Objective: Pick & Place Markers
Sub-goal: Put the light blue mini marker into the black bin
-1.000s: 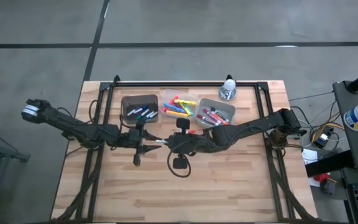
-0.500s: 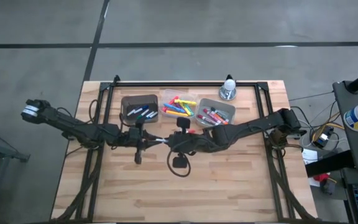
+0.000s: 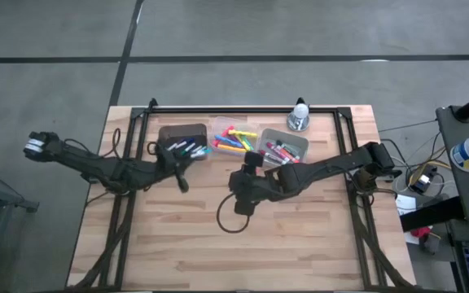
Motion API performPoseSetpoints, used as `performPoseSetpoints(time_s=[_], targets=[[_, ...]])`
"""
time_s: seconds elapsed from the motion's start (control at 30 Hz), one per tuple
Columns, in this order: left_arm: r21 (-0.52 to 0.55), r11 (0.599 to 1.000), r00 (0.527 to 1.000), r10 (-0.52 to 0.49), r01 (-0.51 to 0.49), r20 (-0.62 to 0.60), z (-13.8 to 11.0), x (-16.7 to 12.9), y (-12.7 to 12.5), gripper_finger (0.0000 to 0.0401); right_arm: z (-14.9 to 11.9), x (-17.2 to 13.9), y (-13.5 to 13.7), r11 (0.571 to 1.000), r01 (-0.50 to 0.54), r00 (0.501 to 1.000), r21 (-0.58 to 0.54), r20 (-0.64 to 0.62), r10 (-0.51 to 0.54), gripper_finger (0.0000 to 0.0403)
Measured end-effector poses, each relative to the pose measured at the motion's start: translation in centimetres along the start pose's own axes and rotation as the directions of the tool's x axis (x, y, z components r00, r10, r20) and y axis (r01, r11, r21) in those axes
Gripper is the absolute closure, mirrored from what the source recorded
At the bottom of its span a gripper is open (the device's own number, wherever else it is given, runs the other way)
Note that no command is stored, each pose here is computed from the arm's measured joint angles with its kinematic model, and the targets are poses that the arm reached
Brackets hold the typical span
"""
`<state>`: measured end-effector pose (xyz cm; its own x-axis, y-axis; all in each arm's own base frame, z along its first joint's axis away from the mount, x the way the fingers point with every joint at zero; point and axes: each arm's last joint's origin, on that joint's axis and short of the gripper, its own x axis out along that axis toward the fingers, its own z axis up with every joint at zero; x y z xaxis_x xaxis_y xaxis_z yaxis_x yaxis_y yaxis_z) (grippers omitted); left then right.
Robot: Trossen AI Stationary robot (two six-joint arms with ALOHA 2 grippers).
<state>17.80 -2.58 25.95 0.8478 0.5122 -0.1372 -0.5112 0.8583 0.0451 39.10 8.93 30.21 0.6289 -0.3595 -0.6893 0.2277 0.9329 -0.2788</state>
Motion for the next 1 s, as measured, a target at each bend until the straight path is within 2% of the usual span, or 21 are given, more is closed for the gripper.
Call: performPoseSetpoints(time_s=[0.1,0.3,0.4,0.6,0.83,1.0], targets=[[0.007,0.992,0.99,0.13,-0.13,-0.064,-0.8,0.2,1.2,0.0377,-0.4,-0.1,0.3,1.0,-0.001,1.0,0.019,-0.026,0.001,0.0206],[-0.011,0.957,0.934,0.28,-0.289,-0.224,-2.5,1.5,4.1,0.0376,-0.8,-0.1,0.6,1.0,-0.003,0.999,0.019,-0.041,0.004,0.0208],[-0.054,0.954,0.917,0.266,-0.294,-0.296,-2.9,2.2,5.5,0.0376,-0.8,-0.2,0.7,1.0,-0.006,0.999,0.022,-0.04,0.007,0.0211],[-0.196,0.944,0.9,0.169,-0.265,-0.403,-3.6,3.5,8.0,0.0376,-0.8,-0.2,0.7,1.0,-0.006,0.999,0.022,-0.041,0.007,0.0212],[-0.2,0.909,0.835,0.227,-0.367,-0.501,-4.7,4.2,10.0,0.0371,-0.8,-0.3,0.7,1.0,-0.006,0.999,0.022,-0.041,0.007,0.0213],[-0.199,0.905,0.813,0.219,-0.375,-0.539,-5.3,4.7,10.1,0.0336,-0.8,-0.3,0.7,1.0,-0.006,0.999,0.022,-0.041,0.007,0.0213]])
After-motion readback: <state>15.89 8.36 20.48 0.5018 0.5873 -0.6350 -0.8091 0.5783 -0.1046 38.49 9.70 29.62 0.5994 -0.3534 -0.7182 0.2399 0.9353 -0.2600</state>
